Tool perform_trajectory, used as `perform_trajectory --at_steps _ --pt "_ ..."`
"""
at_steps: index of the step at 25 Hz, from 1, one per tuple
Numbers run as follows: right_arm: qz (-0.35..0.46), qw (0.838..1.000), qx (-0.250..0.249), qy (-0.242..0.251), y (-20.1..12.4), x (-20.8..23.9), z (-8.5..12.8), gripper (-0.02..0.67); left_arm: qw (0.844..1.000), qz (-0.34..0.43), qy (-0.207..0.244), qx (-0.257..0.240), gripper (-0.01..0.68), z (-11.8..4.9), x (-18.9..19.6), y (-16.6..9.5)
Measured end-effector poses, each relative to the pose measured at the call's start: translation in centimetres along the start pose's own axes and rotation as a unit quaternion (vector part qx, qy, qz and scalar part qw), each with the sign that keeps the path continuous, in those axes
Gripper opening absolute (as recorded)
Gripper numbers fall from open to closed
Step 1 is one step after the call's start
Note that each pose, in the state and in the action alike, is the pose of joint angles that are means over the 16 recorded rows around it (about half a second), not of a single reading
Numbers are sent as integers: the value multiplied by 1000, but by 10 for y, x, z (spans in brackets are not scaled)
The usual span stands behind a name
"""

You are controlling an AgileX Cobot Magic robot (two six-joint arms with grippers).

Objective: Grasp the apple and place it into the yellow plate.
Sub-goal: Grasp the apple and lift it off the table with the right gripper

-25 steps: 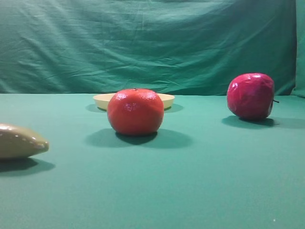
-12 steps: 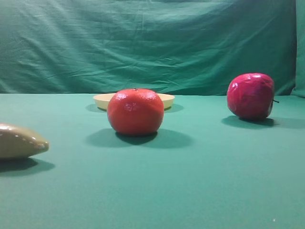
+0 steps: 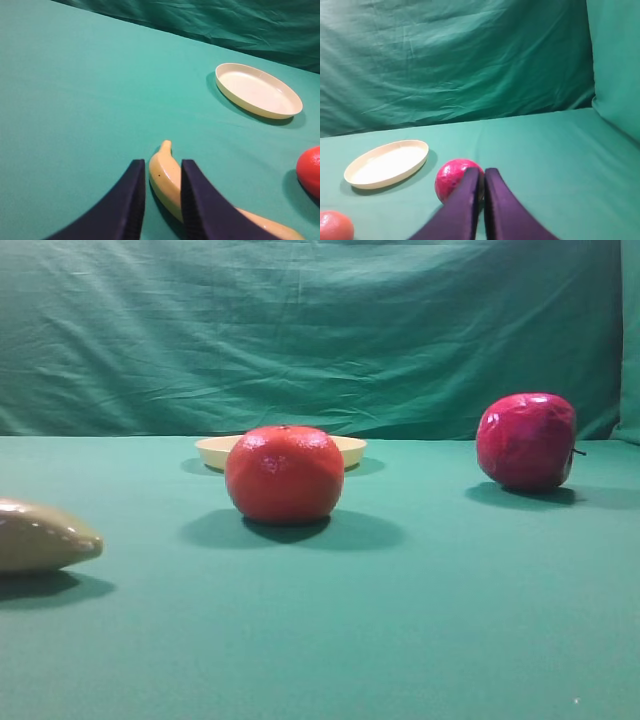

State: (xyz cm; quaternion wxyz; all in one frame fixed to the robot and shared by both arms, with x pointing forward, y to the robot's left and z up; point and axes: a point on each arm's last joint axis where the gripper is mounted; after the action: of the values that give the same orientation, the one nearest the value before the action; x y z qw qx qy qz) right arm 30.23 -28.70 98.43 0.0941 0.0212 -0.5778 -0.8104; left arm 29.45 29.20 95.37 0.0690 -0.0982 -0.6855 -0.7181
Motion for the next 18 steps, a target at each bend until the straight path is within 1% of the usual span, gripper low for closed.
perform_trajectory --at_steps 5,9,13,18 --pt "56 998 9 -17 25 -15 9 0 1000 0 0 0 157 0 0 0" --pt "126 991 29 -35 49 -38 18 0 1000 0 0 0 157 0 0 0" --pt "202 977 50 -51 72 -66 27 0 1000 0 0 0 157 0 0 0" --pt "295 951 65 -67 90 -102 34 0 1000 0 0 0 157 0 0 0"
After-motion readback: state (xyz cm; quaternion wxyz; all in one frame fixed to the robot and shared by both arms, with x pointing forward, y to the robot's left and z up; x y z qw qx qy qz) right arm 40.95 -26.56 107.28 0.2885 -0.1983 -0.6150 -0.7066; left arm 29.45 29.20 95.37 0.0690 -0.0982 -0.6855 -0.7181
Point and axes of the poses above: a point on each arm's last joint axis where the gripper is mounted, x pointing back along that axis away from the gripper, z along the wrist's bending axis when the last joint is at zero, y = z × x, and after that the axes turned 9 degrees about -x, right-handed
